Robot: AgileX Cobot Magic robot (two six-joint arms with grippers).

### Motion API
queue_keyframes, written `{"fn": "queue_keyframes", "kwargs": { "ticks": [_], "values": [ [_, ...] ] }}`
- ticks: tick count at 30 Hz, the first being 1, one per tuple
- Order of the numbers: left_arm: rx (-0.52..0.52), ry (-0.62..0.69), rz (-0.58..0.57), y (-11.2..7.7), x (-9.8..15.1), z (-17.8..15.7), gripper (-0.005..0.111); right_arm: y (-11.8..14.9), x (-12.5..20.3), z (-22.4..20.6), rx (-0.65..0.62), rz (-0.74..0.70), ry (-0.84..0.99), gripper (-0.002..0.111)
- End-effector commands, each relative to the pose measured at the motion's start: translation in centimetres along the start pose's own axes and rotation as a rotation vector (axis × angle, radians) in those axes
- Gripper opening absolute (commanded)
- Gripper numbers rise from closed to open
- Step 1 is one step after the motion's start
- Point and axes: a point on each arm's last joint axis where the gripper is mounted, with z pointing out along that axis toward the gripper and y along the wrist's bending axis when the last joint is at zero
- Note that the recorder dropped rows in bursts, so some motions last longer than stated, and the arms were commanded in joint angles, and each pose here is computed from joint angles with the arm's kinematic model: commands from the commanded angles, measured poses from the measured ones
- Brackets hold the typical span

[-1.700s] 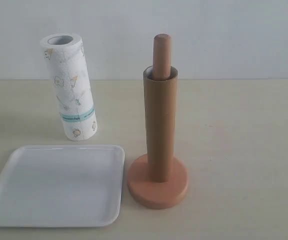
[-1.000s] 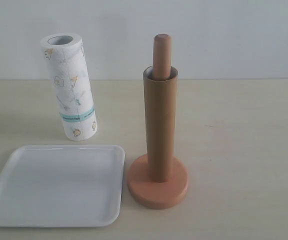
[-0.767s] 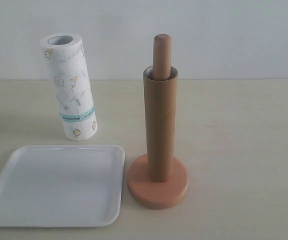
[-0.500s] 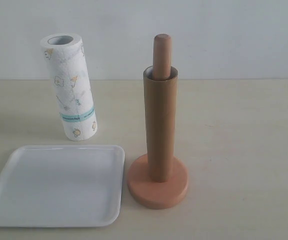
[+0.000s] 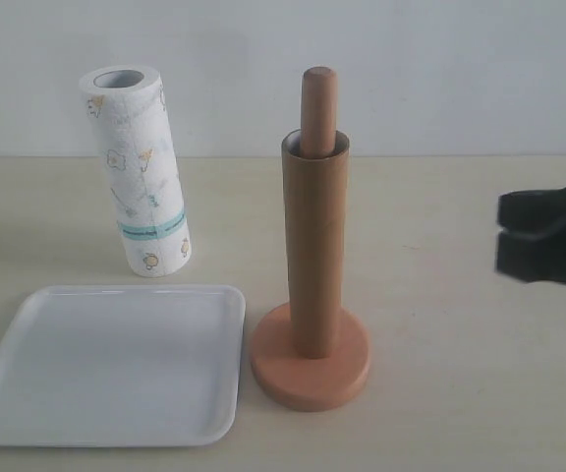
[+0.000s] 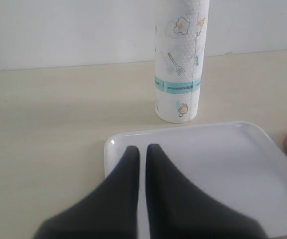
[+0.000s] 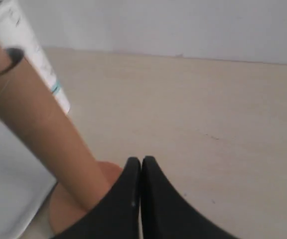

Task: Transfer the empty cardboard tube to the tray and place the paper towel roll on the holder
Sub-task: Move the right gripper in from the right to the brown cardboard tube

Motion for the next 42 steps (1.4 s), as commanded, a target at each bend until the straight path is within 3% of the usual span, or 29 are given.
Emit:
{"fn": "queue_keyframes", "kwargs": {
  "ticks": [1,5,9,12,21,32,42],
  "values": [
    [-0.003,0.0,-0.006,0.0,0.1,0.0,0.004,1.9,0.9,3.4,-0.066,-0.115,0.036,0.0],
    [-0.003,0.0,-0.006,0.0,0.1,0.0,0.004,2.6,2.2,6.2,-0.073,-0.217,0.067,0.018],
    [-0.003,0.0,-0.006,0.0,0.1,0.0,0.004,2.3,3.1,8.5,-0.038,-0.23,0.06,0.064],
    [-0.003,0.0,-0.006,0.0,0.1,0.0,0.004,2.2,3.9,9.5,-0.027,-0.223,0.09,0.088],
    [-0.003,0.0,-0.006,0.0,0.1,0.0,0.004,2.2,5.5,10.3,-0.035,-0.224,0.201,0.076],
    [-0.003,0.0,-0.006,0.0,0.1,0.0,0.004,7.2,5.4,9.6,-0.212,-0.366,0.059,0.086],
    [-0.003,0.0,-0.006,0.0,0.1,0.0,0.004,7.2,5.0,10.5,-0.174,-0.32,-0.061,0.086]
  ]
}}
